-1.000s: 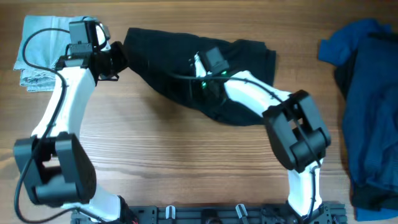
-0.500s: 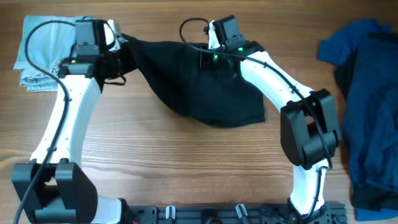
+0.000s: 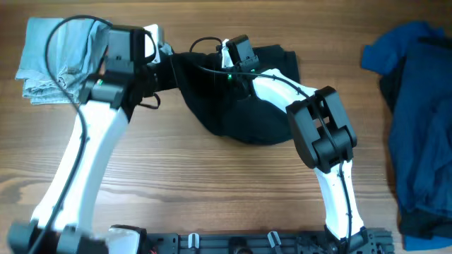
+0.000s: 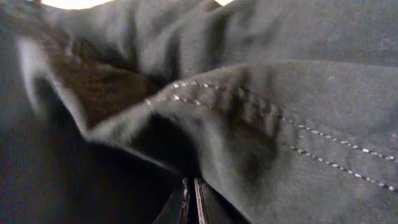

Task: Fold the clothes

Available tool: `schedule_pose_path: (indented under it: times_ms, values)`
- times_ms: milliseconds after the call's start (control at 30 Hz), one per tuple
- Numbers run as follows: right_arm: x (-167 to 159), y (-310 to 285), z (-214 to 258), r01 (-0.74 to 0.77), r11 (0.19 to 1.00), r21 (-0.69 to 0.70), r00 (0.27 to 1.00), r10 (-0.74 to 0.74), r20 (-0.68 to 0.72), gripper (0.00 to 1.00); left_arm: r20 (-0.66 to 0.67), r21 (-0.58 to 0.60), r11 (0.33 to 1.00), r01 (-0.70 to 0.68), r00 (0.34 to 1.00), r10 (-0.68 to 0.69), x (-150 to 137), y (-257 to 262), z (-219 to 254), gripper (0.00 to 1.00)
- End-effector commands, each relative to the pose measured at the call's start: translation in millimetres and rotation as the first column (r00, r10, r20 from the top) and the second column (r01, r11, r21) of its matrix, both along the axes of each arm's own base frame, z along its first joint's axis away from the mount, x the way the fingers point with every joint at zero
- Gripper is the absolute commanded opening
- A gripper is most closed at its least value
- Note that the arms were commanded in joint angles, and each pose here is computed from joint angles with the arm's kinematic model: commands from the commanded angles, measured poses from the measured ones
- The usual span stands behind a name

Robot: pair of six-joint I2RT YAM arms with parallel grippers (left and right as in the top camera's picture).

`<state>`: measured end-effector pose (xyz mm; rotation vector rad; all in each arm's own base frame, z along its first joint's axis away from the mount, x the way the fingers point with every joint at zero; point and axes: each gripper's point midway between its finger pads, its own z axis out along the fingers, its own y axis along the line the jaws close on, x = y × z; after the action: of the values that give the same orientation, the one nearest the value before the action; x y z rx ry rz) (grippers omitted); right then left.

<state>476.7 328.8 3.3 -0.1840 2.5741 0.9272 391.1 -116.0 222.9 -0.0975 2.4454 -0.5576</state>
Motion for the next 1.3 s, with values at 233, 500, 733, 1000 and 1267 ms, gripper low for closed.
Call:
schedule_pose_path:
  times_ms: [233,500,733,1000,1267]
  values:
    - [29,10,83,-0.045,0.991,0.123,0.984,0.023,0.175,0.04,0.207,-0.015,0.996,0.091,0.974,-0.086,-38,-16,76,0.04]
    - [-1,16,89,-0.171,0.971,0.168,0.982,0.154,0.11,0.04,0.163,0.009,0.988,0.157,0.974,-0.157,-39,-36,58,0.04]
    - [-47,-68,111,-0.149,0.988,0.049,0.98,0.154,-0.125,0.04,0.153,0.024,0.981,0.192,0.969,-0.194,-40,-46,52,0.04]
    - [-135,-115,65,-0.232,0.963,-0.135,0.876,0.147,-0.459,0.04,0.15,0.025,0.976,0.216,0.965,-0.217,-43,-55,51,0.04]
    - [-187,-96,26,-0.264,0.964,-0.022,0.798,0.205,-0.567,0.04,0.1,0.03,0.963,0.267,0.958,-0.269,-44,-76,31,0.04]
